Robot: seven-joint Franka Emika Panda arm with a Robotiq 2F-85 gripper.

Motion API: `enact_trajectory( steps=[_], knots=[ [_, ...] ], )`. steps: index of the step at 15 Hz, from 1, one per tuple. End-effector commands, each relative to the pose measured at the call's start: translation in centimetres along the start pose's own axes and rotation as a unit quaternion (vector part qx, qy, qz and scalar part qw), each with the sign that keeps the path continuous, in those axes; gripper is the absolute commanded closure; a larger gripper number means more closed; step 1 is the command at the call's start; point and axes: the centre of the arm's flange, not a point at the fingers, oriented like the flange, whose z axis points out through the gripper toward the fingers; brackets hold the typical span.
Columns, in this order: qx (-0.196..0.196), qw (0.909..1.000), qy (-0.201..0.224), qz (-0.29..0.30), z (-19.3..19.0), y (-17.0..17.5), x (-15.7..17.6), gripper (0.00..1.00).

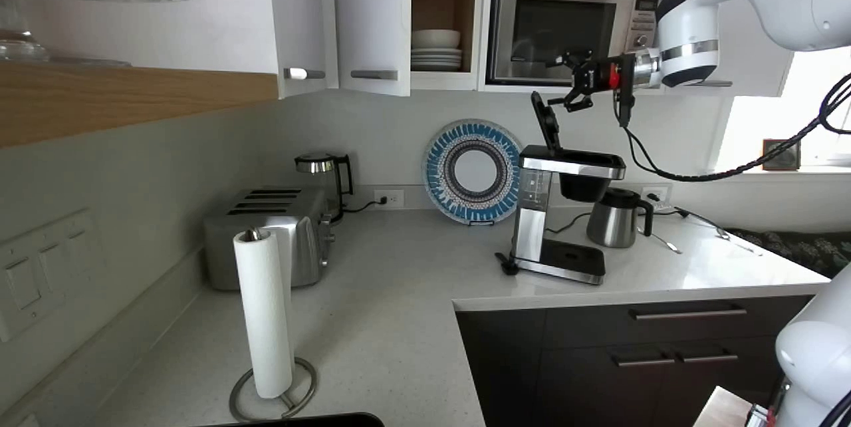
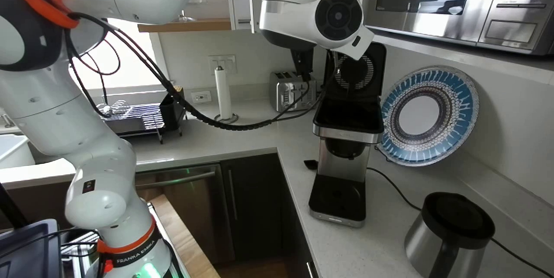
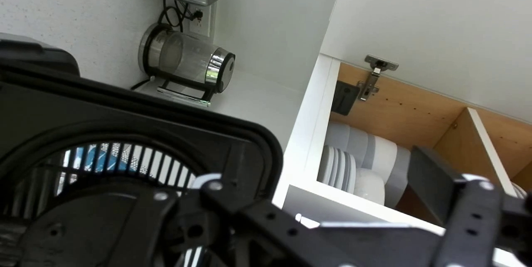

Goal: Open the lid of the coffee machine

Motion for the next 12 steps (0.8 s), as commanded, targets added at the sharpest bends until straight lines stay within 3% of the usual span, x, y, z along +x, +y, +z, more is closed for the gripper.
enact_trajectory(
  steps=[1,3,6,9,12],
  knots=[
    [-0.015,0.9998,0.012,-0.004,-0.3,0.1,0.0,0.0],
    [-0.039,0.9991,0.015,-0.006,-1.5,-0.4,-0.2,0.0],
    [-0.109,0.9935,0.02,-0.027,-4.6,-0.9,-0.7,0.0],
    [-0.205,0.9771,0.011,-0.055,-9.1,-1.5,-1.9,0.0],
    [-0.291,0.9521,-0.012,-0.094,-12.9,-2.6,-3.3,0.0]
  ],
)
